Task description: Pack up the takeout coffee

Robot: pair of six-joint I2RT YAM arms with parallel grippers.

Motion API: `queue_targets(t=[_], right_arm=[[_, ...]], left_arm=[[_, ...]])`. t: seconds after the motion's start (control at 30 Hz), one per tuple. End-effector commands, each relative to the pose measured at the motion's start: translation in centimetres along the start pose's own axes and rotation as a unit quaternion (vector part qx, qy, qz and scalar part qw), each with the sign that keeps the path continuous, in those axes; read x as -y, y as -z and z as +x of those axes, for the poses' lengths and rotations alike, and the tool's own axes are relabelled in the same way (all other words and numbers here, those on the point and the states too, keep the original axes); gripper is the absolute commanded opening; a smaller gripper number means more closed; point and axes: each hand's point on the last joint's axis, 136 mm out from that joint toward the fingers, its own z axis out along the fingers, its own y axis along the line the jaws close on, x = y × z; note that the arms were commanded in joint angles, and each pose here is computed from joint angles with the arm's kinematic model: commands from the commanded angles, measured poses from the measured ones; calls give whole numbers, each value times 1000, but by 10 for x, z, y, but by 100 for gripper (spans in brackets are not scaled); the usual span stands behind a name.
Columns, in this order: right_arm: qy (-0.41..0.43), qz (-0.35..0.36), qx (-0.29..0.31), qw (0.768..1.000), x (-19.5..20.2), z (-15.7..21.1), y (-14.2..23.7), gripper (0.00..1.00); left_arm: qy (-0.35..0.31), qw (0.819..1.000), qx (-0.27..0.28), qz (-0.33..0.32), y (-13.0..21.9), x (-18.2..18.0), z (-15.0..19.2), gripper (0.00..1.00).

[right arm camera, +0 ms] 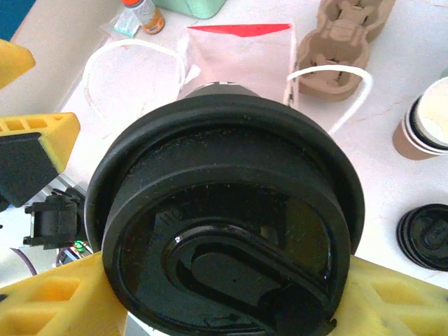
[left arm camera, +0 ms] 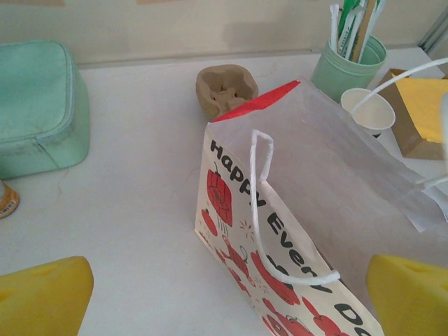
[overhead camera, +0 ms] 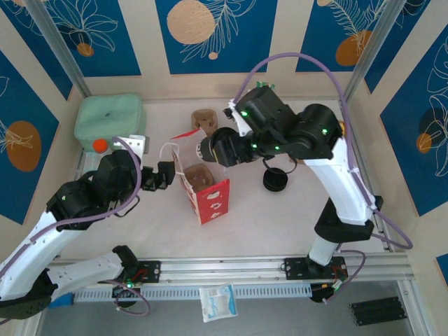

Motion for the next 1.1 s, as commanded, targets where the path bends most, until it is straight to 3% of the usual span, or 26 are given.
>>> queue_targets(t=[0.0,0.4,0.5,0.7,0.93,1.07], right_arm=[[4,6,-41,999,-2,15,-7,64],[18,61,-85,994,3,19,-48,63],[22,71,-94,993,4,22,-55,63],[31,83,-107,990,3,25,-66,63],[37,86,-132,987,0,33,-80,63],[44,86,-148,984,-4,38,-89,62]], left_arm=[[-2,1000,17,-14,-2,-4,-12,100],[12,1000,-16,18,-36,0,-23,100],[13,999,-24,24,-44,1,-25,95],[17,999,-37,35,-54,1,-22,77],[24,997,-42,58,-50,6,-18,35],[35,996,-43,77,-44,11,-17,18]])
